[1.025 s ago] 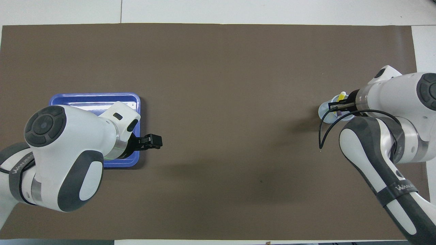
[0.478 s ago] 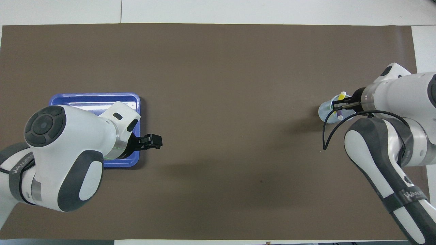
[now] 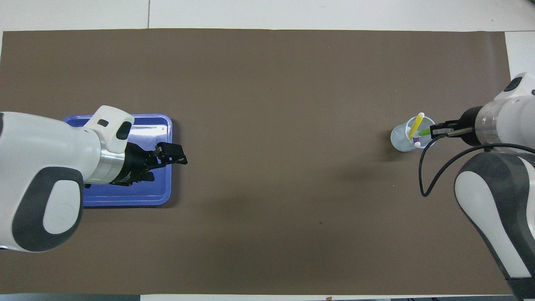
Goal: Right arm passes pens to left for tray arrangement
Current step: 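Pull the green pen from the cup with the right gripper, then carry the green pen to the left gripper and grasp it there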
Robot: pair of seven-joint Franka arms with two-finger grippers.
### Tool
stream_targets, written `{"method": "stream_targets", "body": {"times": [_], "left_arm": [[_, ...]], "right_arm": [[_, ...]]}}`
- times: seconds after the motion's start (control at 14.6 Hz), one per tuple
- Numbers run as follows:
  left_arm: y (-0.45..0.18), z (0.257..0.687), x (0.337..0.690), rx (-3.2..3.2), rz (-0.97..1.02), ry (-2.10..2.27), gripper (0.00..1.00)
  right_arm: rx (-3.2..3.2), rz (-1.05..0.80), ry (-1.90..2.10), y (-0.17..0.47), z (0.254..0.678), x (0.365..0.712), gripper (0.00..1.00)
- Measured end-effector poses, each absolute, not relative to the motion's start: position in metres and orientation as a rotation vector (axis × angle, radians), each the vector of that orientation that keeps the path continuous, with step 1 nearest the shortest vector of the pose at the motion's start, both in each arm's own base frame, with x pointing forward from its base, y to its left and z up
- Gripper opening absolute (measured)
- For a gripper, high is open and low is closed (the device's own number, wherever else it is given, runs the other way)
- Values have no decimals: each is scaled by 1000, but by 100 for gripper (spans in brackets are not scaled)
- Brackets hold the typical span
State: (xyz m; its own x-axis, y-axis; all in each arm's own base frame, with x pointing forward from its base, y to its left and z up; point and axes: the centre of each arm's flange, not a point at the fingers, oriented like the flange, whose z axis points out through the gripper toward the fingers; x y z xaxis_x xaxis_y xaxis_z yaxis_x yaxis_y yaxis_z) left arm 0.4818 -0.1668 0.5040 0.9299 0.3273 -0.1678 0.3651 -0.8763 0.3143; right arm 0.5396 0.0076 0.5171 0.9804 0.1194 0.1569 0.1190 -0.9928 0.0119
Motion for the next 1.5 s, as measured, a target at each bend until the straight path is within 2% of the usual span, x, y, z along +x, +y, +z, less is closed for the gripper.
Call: {"method": "stream_targets", "body": {"times": [0.2,0.48,0.89,1.09,1.3,1.5], "left_arm": [[-169,521,483,2668,-165,614,100],[-179,551,487,2493,-209,830,100],[-191,572,485,2191,-398,1164,100],[-197,579,484,2064,-461,1297,100],[-207,594,481,1934,-432,1421,100],[-228,608,456,1793,-349,1524,100]], "right_arm": [[3226,261,106,16,532,541,17],[3442,236,-253,43,532,542,17],[3614,24,-1110,148,567,540,17],[3633,-120,-1268,189,581,535,17],[3616,-257,-1336,238,591,520,17],[3566,-383,-1398,281,595,500,17]]}}
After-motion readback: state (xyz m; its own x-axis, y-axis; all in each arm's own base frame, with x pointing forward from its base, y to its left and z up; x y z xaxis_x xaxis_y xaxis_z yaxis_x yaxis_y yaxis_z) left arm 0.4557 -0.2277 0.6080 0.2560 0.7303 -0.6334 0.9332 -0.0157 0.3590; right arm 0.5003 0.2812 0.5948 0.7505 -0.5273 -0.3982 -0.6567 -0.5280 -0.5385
